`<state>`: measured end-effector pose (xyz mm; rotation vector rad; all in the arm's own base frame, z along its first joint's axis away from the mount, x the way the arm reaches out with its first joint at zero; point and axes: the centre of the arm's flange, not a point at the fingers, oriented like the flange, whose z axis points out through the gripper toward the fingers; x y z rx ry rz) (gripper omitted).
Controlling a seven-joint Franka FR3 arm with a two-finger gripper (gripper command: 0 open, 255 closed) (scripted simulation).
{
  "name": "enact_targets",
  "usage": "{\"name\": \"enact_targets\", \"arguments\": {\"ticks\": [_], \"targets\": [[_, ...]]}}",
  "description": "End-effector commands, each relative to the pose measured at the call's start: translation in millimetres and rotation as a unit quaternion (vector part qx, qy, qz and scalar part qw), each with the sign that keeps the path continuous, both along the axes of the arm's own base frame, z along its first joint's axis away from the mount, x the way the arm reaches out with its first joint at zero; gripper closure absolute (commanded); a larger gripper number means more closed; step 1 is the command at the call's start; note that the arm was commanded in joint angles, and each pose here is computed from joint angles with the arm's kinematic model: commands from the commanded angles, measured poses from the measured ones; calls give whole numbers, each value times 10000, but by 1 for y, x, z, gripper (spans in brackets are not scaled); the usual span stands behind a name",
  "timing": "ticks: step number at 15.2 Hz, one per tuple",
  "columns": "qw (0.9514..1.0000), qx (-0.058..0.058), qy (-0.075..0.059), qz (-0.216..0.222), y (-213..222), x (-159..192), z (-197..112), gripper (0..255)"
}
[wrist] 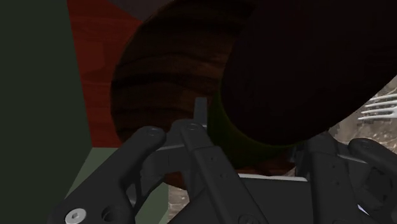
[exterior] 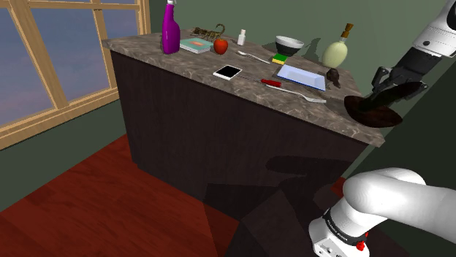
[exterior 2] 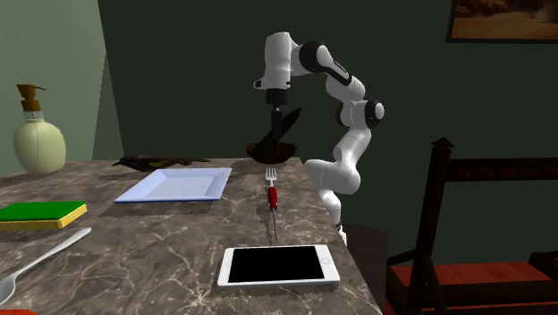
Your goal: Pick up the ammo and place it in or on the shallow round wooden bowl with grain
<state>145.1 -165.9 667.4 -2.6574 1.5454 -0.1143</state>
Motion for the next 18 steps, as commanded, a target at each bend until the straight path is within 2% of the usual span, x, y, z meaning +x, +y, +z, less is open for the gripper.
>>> {"name": "enact_targets", "arguments": {"ticks": [1,2,7,11,18], "targets": [[10000,11,26,-5,-1,1,-2,255],[10000,11,26,-5,-1,0,-2,0],[10000,11,26,-5,-1,1,-2,0],[10000,11,26,-5,-2,-4,48,0],[10000,11,26,-5,-2,-4,48,0]]}}
